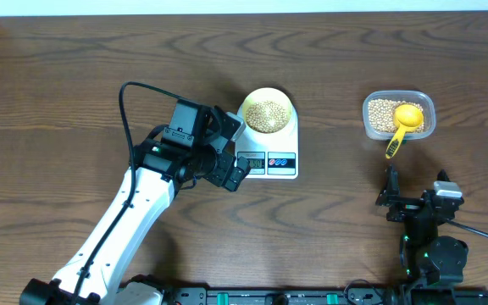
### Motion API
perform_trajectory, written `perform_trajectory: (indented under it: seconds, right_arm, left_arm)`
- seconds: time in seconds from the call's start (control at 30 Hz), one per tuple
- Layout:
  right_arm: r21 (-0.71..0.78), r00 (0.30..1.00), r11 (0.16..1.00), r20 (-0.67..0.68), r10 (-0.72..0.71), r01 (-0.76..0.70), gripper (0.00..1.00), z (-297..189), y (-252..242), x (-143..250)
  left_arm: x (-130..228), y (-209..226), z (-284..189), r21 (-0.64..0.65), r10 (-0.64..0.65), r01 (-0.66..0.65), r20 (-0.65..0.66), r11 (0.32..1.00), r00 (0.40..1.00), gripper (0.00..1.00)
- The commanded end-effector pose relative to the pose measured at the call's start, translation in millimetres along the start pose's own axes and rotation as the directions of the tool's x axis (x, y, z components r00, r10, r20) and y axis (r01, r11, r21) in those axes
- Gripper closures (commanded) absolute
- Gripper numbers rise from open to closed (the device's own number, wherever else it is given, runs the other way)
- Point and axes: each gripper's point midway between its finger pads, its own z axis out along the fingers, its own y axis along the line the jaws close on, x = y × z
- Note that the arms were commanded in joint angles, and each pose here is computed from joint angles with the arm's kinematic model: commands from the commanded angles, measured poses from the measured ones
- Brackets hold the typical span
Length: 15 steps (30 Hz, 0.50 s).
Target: Scoop item into bowl and weigh 50g on scale
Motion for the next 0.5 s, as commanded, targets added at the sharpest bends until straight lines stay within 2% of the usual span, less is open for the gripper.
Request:
perform_trajectory:
  seconds: [0.0,0.47]
  right_arm:
    - [-0.005,1.0,1.0,0.001,0.015,-0.015,0.01,0.0,0.7,1.3]
    - [-0.006,1.0,1.0,0.0,-0.025,0.025,0.01,0.0,0.8,1.5]
  left_arm:
    - [3.0,1.1,2.4,-0.004,0.011,-0.012,-0.01,1.0,1.0,0.02]
    - [3.0,1.1,2.4,-0.005,0.011,-0.012,-0.01,1.0,1.0,0.02]
